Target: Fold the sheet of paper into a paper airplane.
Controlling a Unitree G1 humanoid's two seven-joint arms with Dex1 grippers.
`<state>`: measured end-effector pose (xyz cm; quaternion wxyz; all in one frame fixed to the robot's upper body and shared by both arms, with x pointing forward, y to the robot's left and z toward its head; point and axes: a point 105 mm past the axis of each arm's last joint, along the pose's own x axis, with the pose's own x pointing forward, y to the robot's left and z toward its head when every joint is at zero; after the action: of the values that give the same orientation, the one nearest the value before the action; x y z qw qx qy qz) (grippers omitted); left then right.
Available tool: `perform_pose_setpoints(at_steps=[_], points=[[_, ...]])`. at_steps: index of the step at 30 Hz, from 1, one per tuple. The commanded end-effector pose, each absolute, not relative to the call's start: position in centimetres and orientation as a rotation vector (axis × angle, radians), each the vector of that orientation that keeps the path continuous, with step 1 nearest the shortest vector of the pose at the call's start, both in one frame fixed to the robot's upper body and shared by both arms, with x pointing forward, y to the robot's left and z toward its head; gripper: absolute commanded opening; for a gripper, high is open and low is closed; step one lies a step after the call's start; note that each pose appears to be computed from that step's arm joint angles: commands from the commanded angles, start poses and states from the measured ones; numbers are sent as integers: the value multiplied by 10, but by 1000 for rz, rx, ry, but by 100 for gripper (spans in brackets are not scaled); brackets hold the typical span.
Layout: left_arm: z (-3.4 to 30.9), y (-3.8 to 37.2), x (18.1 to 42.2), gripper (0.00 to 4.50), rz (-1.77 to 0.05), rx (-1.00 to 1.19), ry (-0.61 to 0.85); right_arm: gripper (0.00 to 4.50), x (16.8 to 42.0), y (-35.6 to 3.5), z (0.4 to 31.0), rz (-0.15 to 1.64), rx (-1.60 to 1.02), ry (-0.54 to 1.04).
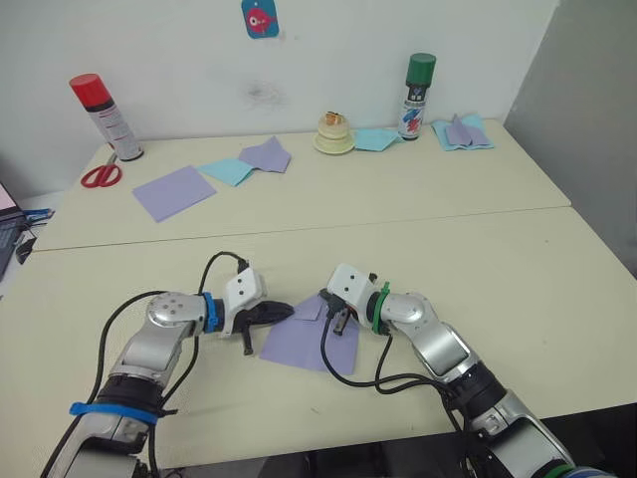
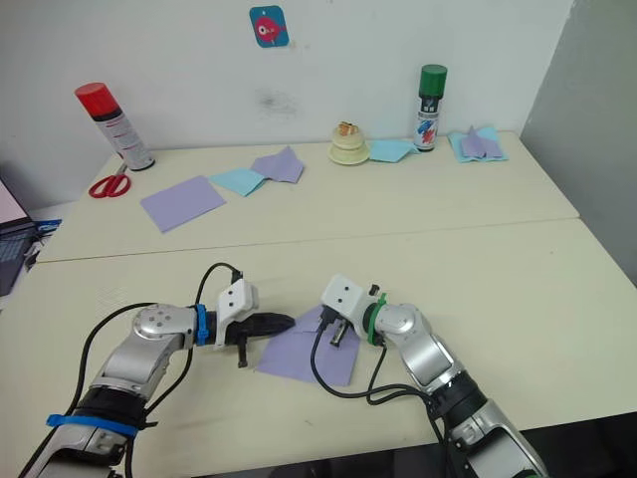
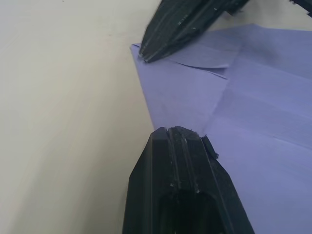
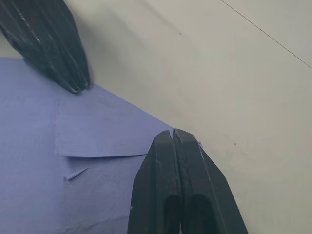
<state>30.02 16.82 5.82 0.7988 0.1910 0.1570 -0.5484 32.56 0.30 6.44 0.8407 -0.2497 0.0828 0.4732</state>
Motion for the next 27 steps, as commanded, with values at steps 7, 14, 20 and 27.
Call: perform_pose_setpoints(at_steps=[7, 14, 20, 27], points=[[72, 177, 303, 3, -1169, 397, 354, 0, 329, -1, 58, 981, -550, 210], [109, 150, 305, 3, -1270, 452, 237, 0, 330, -2, 56, 979, -553, 215], [100, 132, 309, 3, -1258, 468, 178, 0, 329, -3, 55, 978, -554, 216], [64, 137, 305, 3, -1215, 442, 243, 0, 329, -5, 55, 975, -558, 217]])
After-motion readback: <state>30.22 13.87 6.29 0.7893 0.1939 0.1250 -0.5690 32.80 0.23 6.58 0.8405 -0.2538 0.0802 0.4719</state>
